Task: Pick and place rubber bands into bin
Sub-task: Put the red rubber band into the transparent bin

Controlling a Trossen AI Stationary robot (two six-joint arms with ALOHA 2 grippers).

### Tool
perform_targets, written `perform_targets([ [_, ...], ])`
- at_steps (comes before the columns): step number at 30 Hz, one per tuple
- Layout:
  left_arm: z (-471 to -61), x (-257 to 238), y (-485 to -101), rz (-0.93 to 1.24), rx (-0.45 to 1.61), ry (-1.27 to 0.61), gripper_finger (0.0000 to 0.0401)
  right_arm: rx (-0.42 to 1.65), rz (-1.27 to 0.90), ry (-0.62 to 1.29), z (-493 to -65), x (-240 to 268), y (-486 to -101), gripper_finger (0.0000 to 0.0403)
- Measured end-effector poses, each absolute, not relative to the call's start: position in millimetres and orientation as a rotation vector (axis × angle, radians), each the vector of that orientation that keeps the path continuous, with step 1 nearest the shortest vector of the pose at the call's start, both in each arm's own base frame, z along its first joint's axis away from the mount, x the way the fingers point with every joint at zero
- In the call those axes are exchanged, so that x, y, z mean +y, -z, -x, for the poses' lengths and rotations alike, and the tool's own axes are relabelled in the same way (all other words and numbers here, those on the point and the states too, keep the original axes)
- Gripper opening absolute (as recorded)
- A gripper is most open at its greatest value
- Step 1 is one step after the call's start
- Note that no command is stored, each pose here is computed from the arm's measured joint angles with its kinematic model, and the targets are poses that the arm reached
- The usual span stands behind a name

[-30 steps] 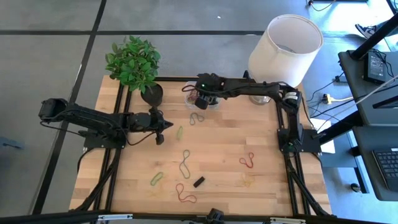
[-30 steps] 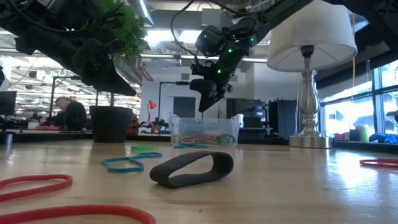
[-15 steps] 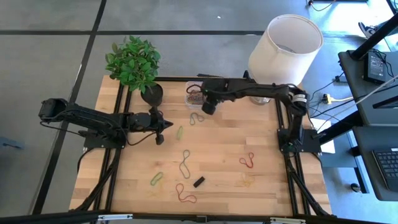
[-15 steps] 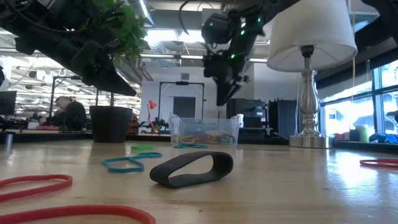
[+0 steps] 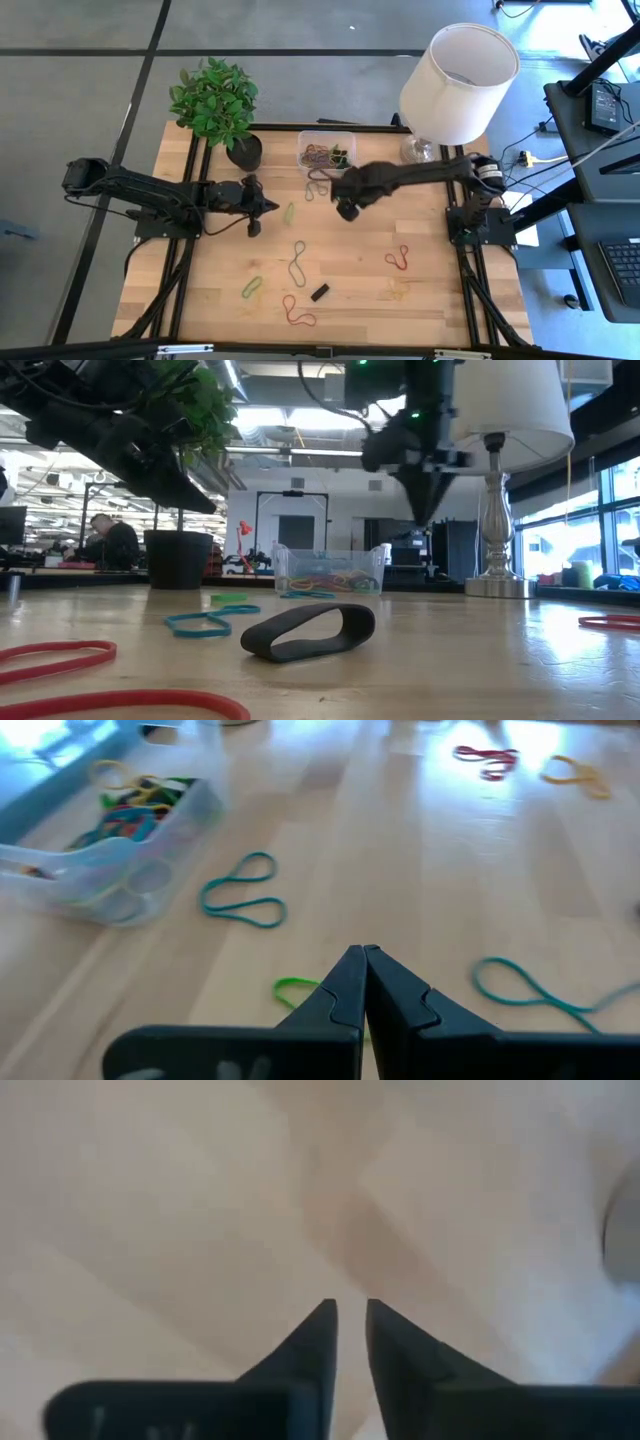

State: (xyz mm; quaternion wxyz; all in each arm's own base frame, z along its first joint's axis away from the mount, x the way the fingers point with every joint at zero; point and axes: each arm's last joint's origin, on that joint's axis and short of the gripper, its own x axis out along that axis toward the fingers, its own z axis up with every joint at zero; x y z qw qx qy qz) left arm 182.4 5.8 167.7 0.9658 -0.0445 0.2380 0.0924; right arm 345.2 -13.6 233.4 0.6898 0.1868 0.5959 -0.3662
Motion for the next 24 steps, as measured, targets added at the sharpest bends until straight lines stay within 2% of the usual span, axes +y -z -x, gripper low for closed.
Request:
perform_targets([
  [11,-182,4,-167,0.101,0.487,-0.139,0.0002,1.329,-0.643,1.037,-290,60,-208,0.0163],
  [19,-182,4,-167,0.079,0.490,-0.134,0.0002,1.377,-0.786,1.143,-250,87,-195,0.0237],
  [24,-182,4,-167,0.081,0.495,-0.135,0.0004,1.449,-0.833,1.149,-233,103,-179,0.0265],
])
